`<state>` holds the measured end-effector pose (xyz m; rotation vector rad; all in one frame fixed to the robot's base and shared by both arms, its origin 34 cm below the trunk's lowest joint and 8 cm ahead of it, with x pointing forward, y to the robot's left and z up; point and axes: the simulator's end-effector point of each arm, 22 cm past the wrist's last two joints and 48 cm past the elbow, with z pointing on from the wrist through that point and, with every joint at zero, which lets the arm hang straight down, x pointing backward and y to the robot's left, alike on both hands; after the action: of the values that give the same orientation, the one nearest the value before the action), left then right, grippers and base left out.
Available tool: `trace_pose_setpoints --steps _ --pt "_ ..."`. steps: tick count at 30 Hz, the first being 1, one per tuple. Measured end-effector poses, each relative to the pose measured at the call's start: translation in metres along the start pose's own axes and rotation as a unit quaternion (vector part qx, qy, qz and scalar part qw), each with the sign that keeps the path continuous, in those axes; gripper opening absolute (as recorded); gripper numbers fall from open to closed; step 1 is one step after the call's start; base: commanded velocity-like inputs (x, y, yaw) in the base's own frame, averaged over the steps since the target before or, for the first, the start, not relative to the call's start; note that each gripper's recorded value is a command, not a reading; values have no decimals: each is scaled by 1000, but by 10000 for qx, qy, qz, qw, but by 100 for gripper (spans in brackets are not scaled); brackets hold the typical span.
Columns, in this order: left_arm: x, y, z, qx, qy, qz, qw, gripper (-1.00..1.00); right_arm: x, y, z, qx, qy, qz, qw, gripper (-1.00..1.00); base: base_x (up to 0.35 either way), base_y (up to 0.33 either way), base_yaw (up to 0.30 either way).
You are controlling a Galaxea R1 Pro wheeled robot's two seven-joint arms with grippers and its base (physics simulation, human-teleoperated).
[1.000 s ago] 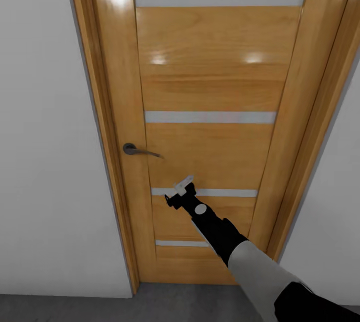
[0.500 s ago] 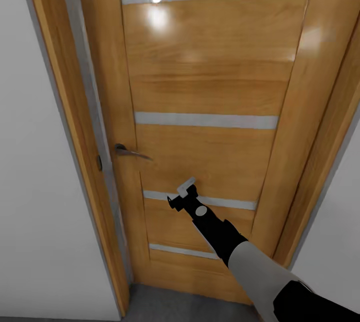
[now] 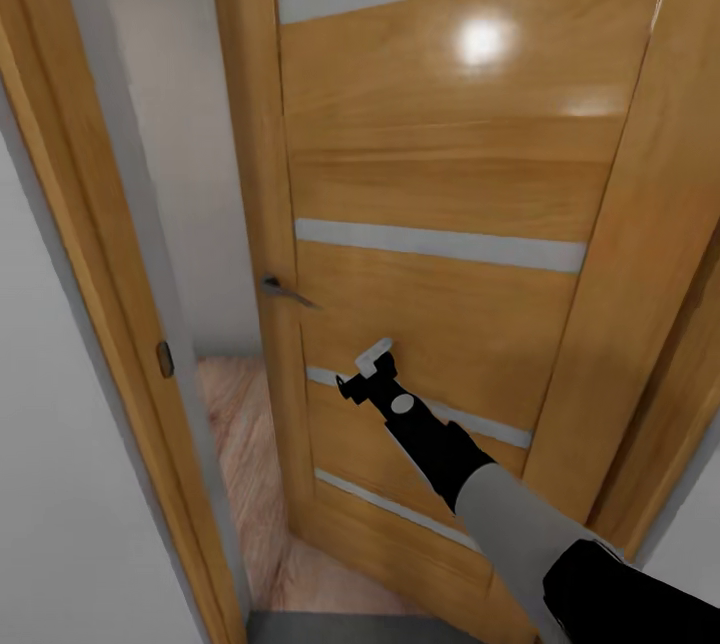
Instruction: Move the two storage containers from the living room to the garage. In the garage, place one container on the floor and stack the other container on top of it (either order is fine).
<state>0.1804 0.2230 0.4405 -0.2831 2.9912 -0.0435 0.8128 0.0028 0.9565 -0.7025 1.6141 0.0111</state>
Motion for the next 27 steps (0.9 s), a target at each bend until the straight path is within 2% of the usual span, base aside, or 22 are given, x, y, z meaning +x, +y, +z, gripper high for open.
trace_pose_setpoints --steps 9,21,27 --pt "0 0 0 0 -1 0 10000 100 1 -7 1 104 68 -23 9999 100 316 0 0" --pt "0 0 0 0 -1 0 10000 100 18 -15 1 273 364 -38 9990 100 303 0 0" --pt "0 0 0 0 3 0 10000 100 33 -39 6 490 638 -85 9967 100 112 0 0"
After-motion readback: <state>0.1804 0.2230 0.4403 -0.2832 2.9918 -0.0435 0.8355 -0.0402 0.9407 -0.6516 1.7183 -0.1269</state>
